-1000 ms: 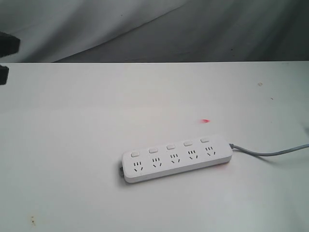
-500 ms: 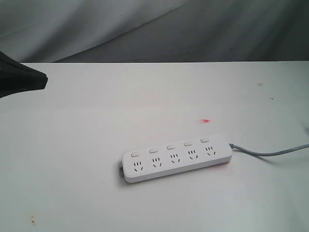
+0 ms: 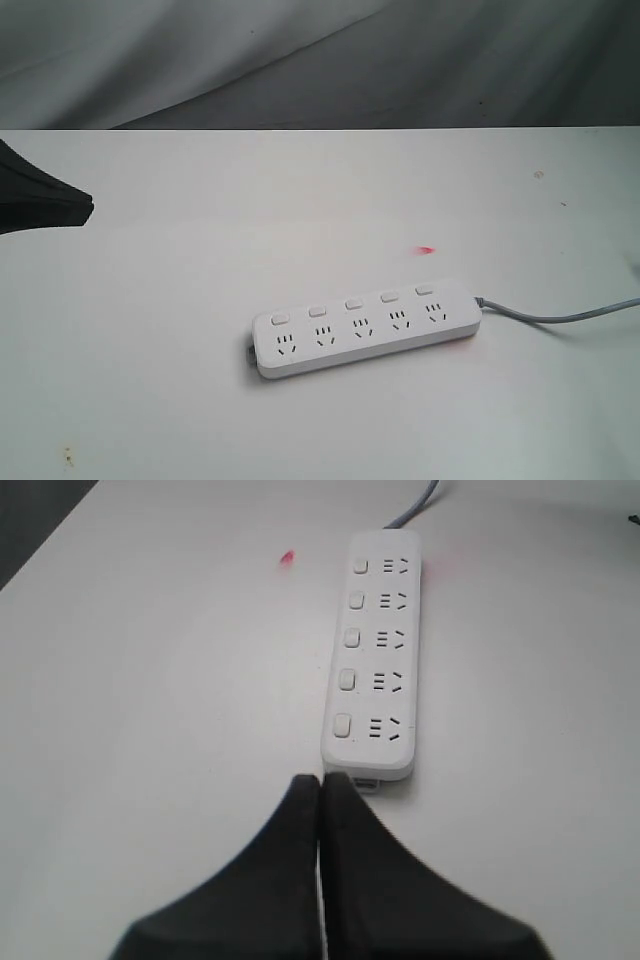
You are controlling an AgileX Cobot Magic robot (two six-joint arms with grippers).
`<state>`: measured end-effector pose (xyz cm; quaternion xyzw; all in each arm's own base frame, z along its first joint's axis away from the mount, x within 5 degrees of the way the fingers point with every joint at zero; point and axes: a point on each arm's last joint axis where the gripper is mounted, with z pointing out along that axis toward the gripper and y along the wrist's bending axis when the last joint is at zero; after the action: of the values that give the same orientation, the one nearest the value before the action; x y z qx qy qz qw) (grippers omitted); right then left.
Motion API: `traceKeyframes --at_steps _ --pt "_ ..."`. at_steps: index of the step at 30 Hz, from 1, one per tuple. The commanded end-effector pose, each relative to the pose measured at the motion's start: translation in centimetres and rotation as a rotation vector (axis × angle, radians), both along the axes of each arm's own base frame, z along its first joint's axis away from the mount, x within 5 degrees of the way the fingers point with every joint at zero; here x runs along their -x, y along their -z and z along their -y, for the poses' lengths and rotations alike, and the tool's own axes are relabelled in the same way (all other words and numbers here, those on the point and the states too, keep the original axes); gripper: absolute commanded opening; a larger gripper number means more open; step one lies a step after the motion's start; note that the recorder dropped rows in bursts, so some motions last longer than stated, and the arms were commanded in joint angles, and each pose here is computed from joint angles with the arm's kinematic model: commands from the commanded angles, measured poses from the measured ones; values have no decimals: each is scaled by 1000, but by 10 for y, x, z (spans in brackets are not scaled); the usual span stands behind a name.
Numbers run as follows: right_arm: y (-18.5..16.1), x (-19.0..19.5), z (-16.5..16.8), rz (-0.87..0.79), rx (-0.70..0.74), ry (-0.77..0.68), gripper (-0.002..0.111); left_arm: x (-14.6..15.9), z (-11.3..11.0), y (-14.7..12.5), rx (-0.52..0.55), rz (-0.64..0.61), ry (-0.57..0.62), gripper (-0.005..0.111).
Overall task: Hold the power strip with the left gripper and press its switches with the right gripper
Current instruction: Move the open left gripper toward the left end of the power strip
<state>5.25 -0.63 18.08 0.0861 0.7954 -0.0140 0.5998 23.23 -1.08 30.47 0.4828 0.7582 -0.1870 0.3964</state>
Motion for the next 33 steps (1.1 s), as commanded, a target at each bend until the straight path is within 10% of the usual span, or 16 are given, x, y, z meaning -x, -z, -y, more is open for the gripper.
traceKeyframes --at_steps 1,15,18,23,33 --pt "0 0 0 7 9 1 0 -1 1 -2 17 -1 -3 1" --pt "0 0 0 7 9 1 0 -29 -1 33 76 -1 143 6" --pt "0 0 0 7 9 1 0 -38 -3 50 72 -11 182 28" --pt "0 0 0 7 9 1 0 -53 3 84 108 -77 244 96" --pt "0 0 0 7 9 1 0 -78 65 168 -9 -234 300 101"
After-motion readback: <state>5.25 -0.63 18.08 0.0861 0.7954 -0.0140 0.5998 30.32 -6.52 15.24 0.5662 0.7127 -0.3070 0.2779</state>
